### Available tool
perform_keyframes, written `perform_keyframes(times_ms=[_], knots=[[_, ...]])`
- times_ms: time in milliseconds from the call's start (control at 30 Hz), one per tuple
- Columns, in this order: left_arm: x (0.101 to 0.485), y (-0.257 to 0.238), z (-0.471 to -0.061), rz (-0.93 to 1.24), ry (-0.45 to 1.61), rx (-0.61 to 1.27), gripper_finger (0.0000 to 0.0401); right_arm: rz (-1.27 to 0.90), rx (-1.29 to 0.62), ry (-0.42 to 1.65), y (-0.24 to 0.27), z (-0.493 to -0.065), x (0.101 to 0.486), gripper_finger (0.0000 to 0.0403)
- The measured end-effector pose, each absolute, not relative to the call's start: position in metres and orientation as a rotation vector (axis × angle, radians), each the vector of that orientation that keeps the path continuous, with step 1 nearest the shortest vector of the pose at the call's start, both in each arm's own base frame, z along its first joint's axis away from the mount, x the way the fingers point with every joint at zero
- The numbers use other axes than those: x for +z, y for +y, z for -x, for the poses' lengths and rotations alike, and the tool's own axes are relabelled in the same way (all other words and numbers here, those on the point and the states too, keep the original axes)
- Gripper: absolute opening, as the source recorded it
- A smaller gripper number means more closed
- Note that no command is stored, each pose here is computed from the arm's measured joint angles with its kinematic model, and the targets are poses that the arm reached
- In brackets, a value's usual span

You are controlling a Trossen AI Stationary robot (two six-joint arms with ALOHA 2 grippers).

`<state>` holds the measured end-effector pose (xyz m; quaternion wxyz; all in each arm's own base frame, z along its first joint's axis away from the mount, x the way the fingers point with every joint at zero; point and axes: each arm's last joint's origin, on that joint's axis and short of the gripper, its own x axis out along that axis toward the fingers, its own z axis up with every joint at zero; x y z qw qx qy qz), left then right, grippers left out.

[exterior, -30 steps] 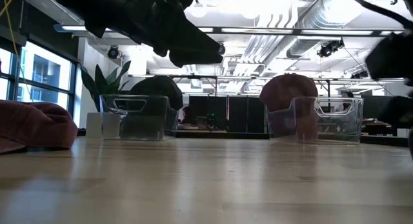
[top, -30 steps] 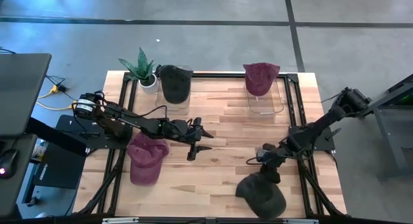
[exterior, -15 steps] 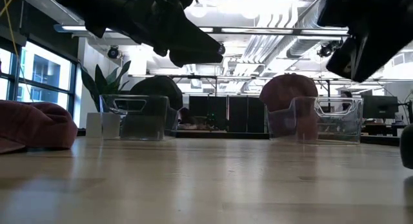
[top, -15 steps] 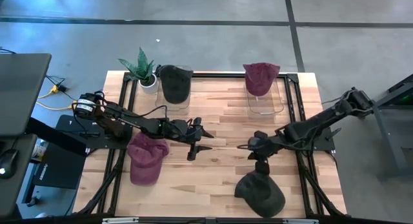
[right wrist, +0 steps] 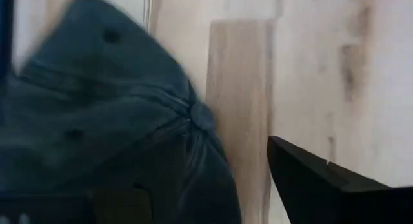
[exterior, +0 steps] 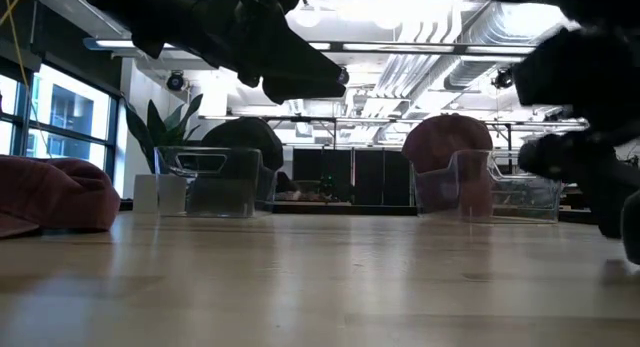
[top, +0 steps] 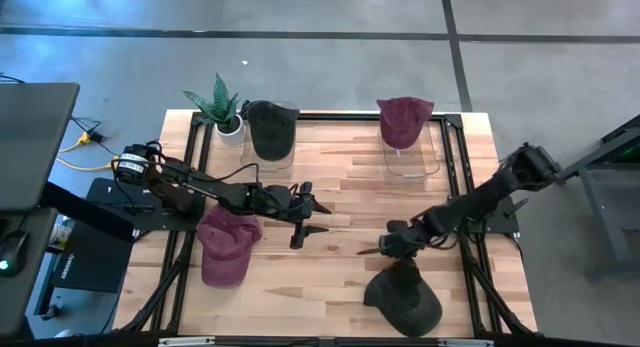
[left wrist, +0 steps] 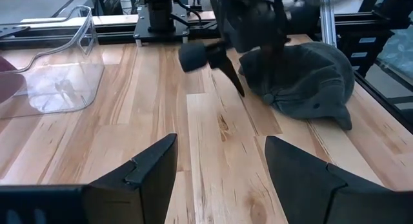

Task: Pick & Place hat
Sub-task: Put the black cap into the left transparent bin

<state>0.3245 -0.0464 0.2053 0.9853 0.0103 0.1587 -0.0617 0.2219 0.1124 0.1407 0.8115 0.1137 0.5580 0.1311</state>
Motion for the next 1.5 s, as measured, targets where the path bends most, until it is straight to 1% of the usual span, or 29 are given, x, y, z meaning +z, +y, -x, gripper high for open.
perform_keyframes(times_ms=[67,133,200,300,333,367,467,600,667,767,900,1033,1133,1233,1367,1433,1500], knots=[[0.205,-0.047,-0.325,-0.021,0.319,-0.127,0.0225,-0.202,0.307,1.211,0.115,-0.223,0.133,0.0198],[0.205,-0.047,-0.324,-0.02,0.32,-0.132,0.0225,-0.174,0.314,1.221,0.116,-0.224,0.128,0.0166],[0.205,-0.047,-0.324,-0.02,0.32,-0.132,0.0225,-0.153,0.318,1.229,0.116,-0.225,0.125,0.0121],[0.205,-0.047,-0.324,-0.02,0.32,-0.132,0.0225,-0.136,0.313,1.21,0.113,-0.225,0.128,0.0037],[0.205,-0.047,-0.324,-0.02,0.32,-0.132,0.0225,-0.141,0.312,1.198,0.112,-0.225,0.131,0.0019],[0.205,-0.047,-0.324,-0.02,0.32,-0.132,0.0225,-0.141,0.306,1.182,0.111,-0.225,0.134,0.0013],[0.205,-0.047,-0.324,-0.02,0.32,-0.132,0.0225,-0.144,0.227,1.087,0.105,-0.228,0.157,0.0026],[0.206,-0.047,-0.325,-0.019,0.317,-0.132,0.0225,-0.112,0.126,0.963,0.091,-0.226,0.188,0.0007],[0.207,-0.047,-0.325,-0.019,0.305,-0.133,0.0225,-0.124,0.101,0.868,0.086,-0.227,0.208,0.001],[0.212,-0.047,-0.327,-0.015,0.243,-0.134,0.0225,-0.115,0.106,0.764,0.079,-0.229,0.234,0.0012],[0.228,-0.046,-0.333,-0.009,0.169,-0.177,0.0225,-0.03,0.117,0.65,0.075,-0.236,0.267,0.0005],[0.255,-0.043,-0.344,0.0,0.092,-0.288,0.0225,0.08,0.146,0.56,0.073,-0.245,0.295,0.0009],[0.271,-0.04,-0.35,0.005,0.087,-0.358,0.0225,0.166,0.161,0.512,0.072,-0.247,0.309,0.0004],[0.273,-0.038,-0.354,0.02,0.193,-0.391,0.0225,0.182,0.158,0.506,0.072,-0.247,0.311,0.0006],[0.251,-0.041,-0.362,0.002,0.33,-0.425,0.0224,0.157,0.161,0.568,0.072,-0.245,0.291,0.0007],[0.239,-0.048,-0.369,-0.003,0.324,-0.5,0.0222,0.144,0.15,0.601,0.071,-0.243,0.278,0.0004],[0.227,-0.05,-0.376,0.005,0.321,-0.55,0.0208,0.139,0.149,0.61,0.071,-0.242,0.27,0.0003]])
